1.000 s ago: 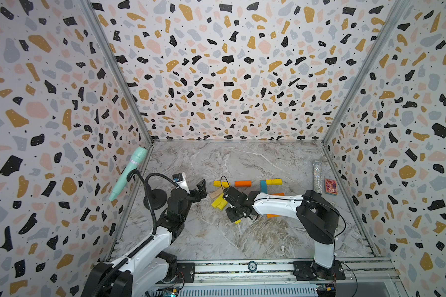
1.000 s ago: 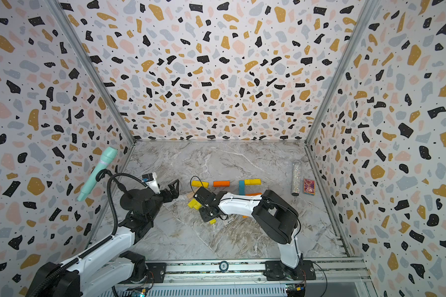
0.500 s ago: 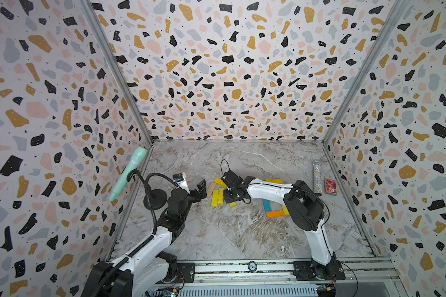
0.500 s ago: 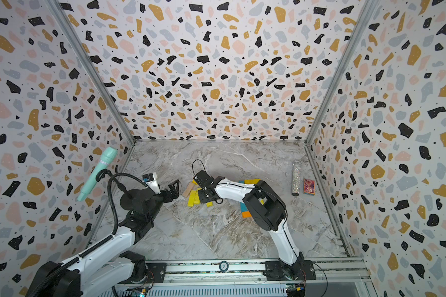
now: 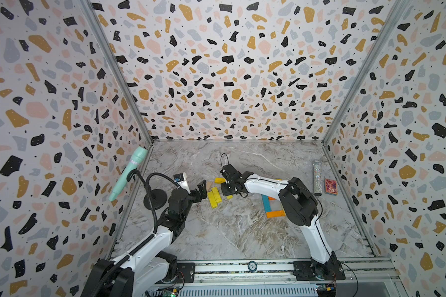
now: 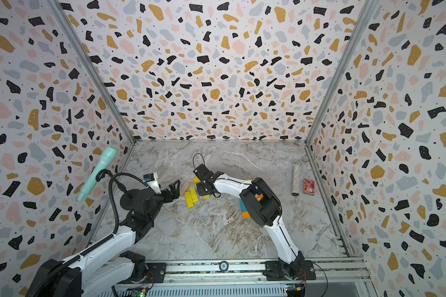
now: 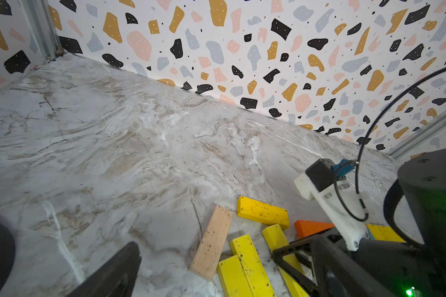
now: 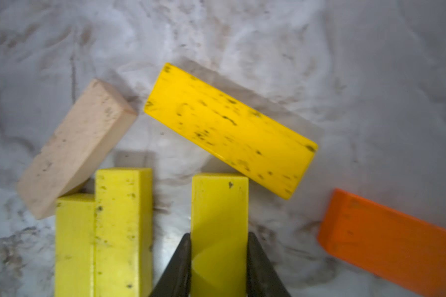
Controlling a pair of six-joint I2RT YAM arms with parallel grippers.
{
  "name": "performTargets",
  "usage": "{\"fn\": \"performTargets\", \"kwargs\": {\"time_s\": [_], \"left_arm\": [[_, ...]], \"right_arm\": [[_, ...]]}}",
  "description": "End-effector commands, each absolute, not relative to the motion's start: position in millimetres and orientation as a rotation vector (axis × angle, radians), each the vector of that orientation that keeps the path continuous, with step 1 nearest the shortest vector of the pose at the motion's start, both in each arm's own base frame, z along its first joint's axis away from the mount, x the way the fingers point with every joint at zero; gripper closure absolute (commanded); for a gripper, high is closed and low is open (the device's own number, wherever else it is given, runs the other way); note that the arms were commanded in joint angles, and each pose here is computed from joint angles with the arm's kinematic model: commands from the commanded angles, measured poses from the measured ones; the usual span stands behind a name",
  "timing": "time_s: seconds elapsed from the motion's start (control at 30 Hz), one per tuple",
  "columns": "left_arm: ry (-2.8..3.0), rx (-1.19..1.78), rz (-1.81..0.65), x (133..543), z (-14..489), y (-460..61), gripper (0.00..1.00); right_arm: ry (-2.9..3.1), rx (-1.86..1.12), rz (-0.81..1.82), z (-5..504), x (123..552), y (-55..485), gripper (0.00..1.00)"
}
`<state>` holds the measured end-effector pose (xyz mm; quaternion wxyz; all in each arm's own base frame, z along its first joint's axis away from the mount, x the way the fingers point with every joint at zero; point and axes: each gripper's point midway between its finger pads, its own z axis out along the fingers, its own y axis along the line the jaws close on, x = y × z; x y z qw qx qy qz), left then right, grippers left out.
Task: Assemble the number 6 with building blocks
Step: Assemble the building block at the center of the board.
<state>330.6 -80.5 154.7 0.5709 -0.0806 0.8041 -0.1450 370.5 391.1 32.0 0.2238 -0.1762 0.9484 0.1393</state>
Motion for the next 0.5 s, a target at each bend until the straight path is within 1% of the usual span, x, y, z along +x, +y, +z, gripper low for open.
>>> {"fn": "performTargets", "kwargs": {"time_s": [0.0, 0.13, 0.27, 0.3, 0.37, 0.4, 0.43, 0.47], "left_arm": [[1.858, -0.181, -0.359, 332, 158, -82, 0.01], [1.860, -0.180, -0.363, 332, 158, -83, 0.01], [1.855, -0.177, -0.373, 332, 159, -84, 0.01], [1.857, -0.175, -0.372, 332, 159, -84, 0.01], [1.859, -0.161, -0.378, 332, 158, -86, 0.00], [1.858, -0.157, -0.383, 332, 158, -87, 0.01], [1.861, -0.151, -0.392, 332, 158, -89, 0.05], [1.863, -0.146, -0.397, 332, 157, -90, 0.08]], "right_arm": [[2.645, -0.451, 0.340, 37, 366, 370, 0.80], [2.630, -0.439, 0.361, 45, 361, 371, 0.80], [2.628, -0.434, 0.364, 42, 368, 379, 0.80], [2.630, -0.435, 0.368, 40, 370, 383, 0.79], [2.631, -0.440, 0.393, 39, 372, 390, 0.72], [2.630, -0.444, 0.402, 39, 373, 394, 0.70], [2.627, -0.449, 0.407, 40, 373, 396, 0.68], [2.620, -0.451, 0.415, 44, 374, 398, 0.63]]}}
